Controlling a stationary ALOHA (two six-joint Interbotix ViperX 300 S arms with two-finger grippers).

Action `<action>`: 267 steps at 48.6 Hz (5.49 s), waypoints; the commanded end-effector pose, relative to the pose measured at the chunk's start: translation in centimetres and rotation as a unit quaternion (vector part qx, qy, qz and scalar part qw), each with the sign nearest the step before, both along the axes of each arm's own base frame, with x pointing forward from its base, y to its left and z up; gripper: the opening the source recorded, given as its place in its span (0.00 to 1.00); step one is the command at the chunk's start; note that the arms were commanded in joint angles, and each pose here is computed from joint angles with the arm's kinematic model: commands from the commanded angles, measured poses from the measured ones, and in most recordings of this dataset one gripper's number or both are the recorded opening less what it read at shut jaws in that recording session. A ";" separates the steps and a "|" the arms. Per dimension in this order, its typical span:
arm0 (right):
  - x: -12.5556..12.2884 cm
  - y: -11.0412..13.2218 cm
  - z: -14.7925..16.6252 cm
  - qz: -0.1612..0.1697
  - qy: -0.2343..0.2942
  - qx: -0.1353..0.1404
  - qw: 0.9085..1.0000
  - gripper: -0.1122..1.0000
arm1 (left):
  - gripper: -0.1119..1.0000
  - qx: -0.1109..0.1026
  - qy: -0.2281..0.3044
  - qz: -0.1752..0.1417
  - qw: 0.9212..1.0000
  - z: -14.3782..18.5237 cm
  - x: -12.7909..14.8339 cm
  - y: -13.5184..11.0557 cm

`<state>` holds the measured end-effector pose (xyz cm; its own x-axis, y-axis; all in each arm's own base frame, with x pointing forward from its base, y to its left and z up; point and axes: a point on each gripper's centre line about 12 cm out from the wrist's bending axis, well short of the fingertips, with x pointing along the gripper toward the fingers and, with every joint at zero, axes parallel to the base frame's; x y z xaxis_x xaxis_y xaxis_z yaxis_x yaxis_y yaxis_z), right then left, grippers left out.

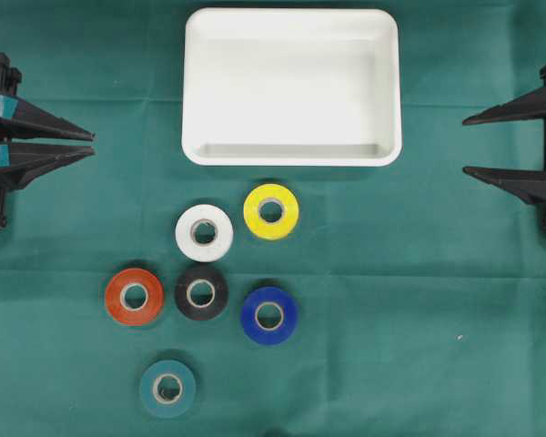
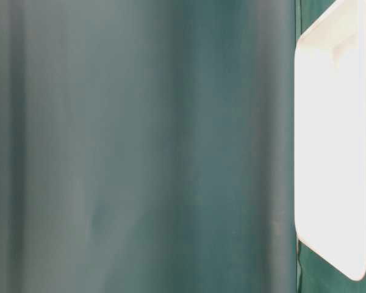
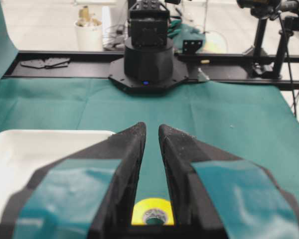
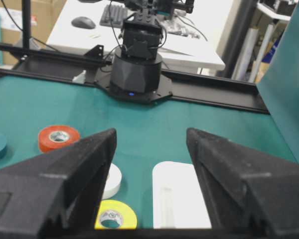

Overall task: Put the tape into the white case with the left arm.
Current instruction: 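Open the left gripper and start moving it toward the tape rolls, then move the left gripper down over the teal tape roll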

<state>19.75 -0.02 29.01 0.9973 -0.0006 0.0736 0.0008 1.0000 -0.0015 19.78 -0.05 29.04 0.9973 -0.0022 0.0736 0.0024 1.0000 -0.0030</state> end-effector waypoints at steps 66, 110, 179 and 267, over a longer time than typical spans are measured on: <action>-0.4 -0.3 -3.6 -0.007 0.061 0.000 0.998 0.02 | 0.98 -0.022 0.009 -0.007 1.000 0.0 -0.1 -0.3; -3.7 -0.3 -11.8 -0.009 0.199 0.007 0.980 0.02 | 0.98 -0.020 0.151 -0.006 0.988 -2.4 4.3 -0.4; -3.9 -0.3 -12.3 -0.011 0.217 0.017 0.976 0.02 | 0.98 -0.014 0.284 -0.039 0.958 -6.9 6.8 -2.5; -4.5 -0.3 -12.2 -0.011 0.196 0.019 0.980 0.02 | 0.97 0.105 0.345 -0.232 0.903 -11.0 8.4 -15.1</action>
